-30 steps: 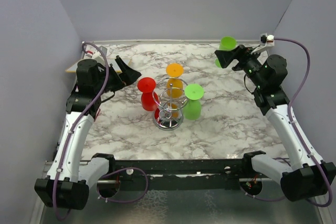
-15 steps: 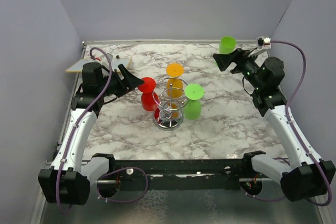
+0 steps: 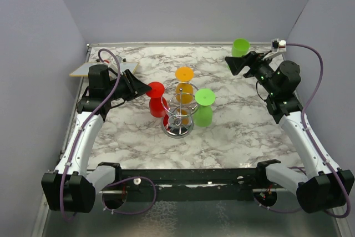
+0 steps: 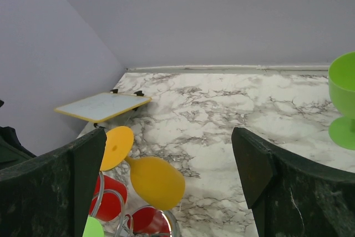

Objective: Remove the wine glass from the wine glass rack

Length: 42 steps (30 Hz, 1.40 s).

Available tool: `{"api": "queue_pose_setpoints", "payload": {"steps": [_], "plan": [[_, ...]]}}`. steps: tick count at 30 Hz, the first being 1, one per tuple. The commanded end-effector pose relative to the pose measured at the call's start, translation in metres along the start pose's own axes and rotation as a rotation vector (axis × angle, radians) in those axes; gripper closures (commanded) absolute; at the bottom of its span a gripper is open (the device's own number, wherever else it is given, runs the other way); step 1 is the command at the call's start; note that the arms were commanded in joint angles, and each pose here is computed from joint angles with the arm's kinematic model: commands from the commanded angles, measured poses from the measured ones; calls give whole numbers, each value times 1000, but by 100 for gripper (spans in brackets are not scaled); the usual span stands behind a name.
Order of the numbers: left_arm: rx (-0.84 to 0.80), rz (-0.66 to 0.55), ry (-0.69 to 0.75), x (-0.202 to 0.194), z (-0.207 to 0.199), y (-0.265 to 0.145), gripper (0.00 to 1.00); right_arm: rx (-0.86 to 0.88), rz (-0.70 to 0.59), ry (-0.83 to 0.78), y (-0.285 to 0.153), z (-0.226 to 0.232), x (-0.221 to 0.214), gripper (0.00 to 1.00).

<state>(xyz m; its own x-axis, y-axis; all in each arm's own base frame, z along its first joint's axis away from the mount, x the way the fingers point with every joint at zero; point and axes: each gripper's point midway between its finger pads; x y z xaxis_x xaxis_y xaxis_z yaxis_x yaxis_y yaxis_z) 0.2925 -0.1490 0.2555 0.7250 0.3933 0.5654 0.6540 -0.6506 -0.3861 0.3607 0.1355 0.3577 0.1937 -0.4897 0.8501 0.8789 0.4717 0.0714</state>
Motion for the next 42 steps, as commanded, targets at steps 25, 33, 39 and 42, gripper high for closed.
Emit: {"api": "queue_pose_setpoints", "payload": {"steps": [25,33,39,42], "plan": [[-77,15,3,-6,-13,-6,82,22,-13,-15,-1,3,1,4],[-76,0,11,-3,-18,-10,86,20,-12,-14,-1,2,1,4],[-80,-12,16,1,-23,-13,91,22,-14,-14,-1,3,1,4],[-84,-20,17,5,-26,-14,92,23,-15,-15,-1,3,2,4]]}}
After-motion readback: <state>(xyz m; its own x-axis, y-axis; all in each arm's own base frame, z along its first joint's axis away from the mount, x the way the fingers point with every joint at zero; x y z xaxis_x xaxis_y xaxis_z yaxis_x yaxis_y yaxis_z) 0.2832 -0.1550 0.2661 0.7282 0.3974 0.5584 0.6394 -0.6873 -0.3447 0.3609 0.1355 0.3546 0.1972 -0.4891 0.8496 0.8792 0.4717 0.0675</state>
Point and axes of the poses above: each gripper's point midway between its finger pads, its own y axis out along the fingers, its own z axis along the line the jaws close on, x = y × z, and after that the axes turned 7 degrees about y, right-handed
